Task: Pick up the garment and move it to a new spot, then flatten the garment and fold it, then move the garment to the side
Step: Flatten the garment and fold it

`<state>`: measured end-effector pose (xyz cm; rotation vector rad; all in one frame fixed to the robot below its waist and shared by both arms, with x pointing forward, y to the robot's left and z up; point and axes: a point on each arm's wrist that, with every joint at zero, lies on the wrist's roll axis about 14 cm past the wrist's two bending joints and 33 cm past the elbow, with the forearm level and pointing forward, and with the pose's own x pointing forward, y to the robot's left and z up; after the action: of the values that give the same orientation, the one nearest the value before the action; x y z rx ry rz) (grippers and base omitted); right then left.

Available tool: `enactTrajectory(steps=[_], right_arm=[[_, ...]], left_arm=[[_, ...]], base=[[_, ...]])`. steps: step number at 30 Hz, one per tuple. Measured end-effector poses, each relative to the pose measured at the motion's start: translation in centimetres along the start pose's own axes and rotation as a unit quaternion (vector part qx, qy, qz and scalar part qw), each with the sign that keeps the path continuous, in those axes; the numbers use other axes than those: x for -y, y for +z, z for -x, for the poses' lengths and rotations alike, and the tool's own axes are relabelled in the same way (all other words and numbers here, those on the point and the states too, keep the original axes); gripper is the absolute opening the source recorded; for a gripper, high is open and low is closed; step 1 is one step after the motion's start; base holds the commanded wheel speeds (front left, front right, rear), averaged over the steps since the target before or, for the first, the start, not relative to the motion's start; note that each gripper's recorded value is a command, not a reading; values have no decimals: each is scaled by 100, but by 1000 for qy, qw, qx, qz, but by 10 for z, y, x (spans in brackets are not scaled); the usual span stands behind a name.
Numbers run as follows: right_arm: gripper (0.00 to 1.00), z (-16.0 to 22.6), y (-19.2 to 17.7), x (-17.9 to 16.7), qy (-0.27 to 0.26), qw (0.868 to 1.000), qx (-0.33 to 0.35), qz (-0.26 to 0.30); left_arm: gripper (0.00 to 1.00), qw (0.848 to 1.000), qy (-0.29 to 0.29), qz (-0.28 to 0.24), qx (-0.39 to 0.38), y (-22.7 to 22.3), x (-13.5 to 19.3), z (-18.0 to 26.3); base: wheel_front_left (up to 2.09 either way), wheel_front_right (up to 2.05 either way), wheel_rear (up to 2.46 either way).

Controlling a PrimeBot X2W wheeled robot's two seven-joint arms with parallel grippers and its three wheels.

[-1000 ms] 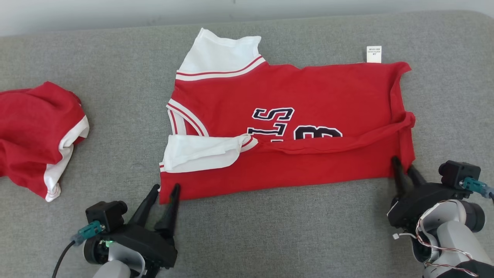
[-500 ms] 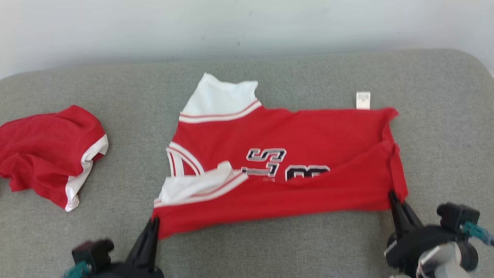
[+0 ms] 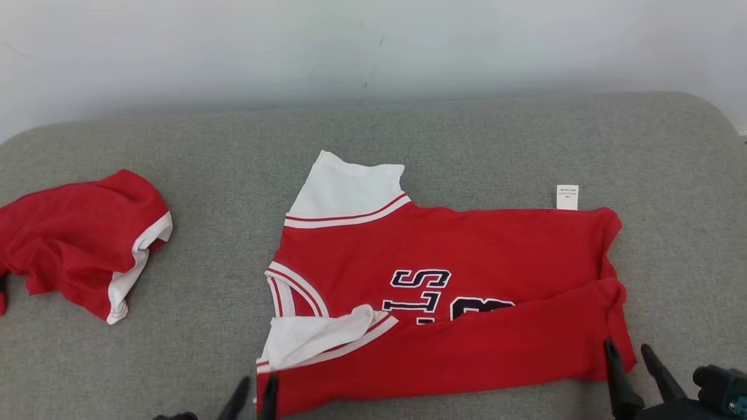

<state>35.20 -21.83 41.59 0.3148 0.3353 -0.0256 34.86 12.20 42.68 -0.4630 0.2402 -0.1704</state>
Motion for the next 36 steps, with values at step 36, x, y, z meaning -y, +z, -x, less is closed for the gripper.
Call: enactTrajectory(steps=[36], right_arm=[[100, 20, 66, -68, 73, 974, 192, 98]], left_arm=[[100, 965, 88, -167, 184, 119, -46, 22]], base=[[0, 0, 0]])
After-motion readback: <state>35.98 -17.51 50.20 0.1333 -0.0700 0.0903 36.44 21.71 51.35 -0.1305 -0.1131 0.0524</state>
